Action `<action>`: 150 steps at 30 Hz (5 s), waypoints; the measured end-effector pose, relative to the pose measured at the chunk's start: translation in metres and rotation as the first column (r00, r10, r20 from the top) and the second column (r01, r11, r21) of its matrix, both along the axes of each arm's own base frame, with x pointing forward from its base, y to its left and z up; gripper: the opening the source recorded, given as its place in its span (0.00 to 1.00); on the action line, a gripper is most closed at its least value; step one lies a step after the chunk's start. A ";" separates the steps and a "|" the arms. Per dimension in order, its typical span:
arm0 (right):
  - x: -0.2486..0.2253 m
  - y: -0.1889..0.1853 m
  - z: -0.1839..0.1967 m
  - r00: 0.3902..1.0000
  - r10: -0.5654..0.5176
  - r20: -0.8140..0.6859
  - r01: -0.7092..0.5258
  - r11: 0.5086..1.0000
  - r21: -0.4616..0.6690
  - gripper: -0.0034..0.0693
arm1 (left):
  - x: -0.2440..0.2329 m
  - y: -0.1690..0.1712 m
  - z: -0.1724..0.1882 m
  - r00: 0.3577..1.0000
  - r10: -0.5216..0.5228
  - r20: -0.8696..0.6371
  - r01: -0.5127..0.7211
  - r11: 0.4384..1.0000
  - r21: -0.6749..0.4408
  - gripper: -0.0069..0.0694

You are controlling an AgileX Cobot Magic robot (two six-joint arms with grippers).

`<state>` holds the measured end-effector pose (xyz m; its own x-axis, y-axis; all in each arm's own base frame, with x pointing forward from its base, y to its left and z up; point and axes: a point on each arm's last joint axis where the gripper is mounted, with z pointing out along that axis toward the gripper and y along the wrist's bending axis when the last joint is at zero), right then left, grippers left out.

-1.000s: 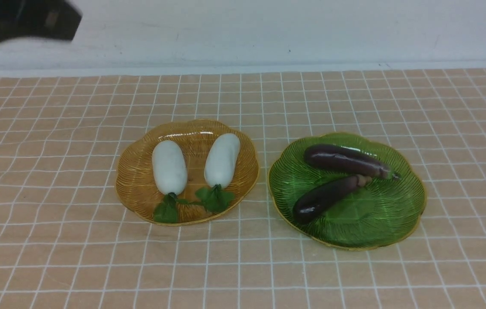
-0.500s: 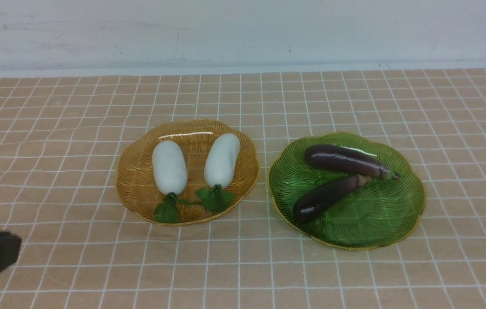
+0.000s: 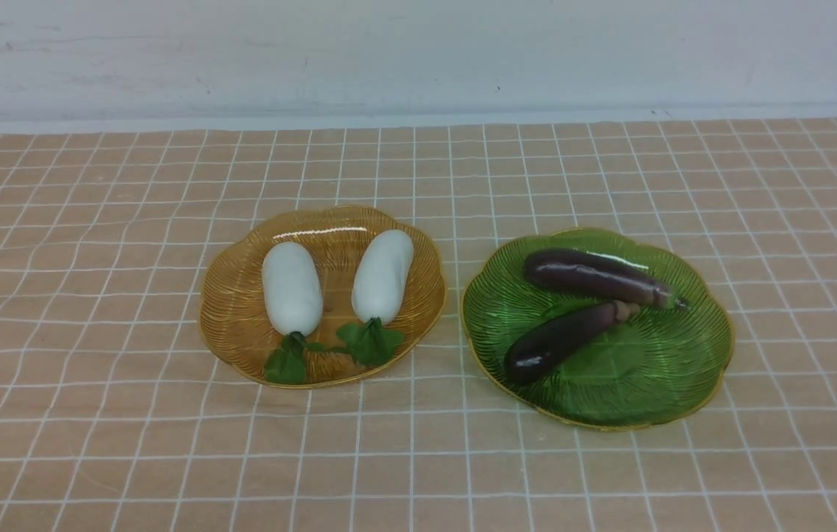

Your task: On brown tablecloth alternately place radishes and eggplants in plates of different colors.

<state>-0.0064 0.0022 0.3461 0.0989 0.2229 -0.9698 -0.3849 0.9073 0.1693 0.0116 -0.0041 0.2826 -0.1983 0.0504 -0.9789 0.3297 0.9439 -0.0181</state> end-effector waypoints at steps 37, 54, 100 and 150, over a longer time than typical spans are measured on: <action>0.000 0.000 0.000 1.000 0.000 -0.004 0.000 1.000 -0.001 0.03 | 0.040 0.001 -0.112 0.959 0.275 -0.073 -0.267 0.959 0.099 0.10; 0.000 0.000 0.000 1.000 -0.006 0.000 0.006 1.000 -0.013 0.03 | 0.040 0.001 -0.112 0.959 0.275 -0.073 -0.267 0.959 0.099 0.10; 0.061 -0.007 -0.168 0.854 -0.443 -0.274 0.342 0.874 -0.345 0.03 | 0.040 0.001 -0.112 0.959 0.275 -0.072 -0.267 0.959 0.098 0.10; 0.061 -0.007 -0.168 0.852 -0.441 -0.282 0.347 0.880 -0.326 0.03 | 0.040 0.001 -0.112 0.959 0.275 -0.072 -0.267 0.959 0.098 0.10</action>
<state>0.0545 -0.0045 0.1785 -0.2182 -0.0217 -0.9757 0.0531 0.9980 -0.0341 0.0521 -0.0026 0.1706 -0.2977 0.0667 -0.9523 0.0622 0.9968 0.0504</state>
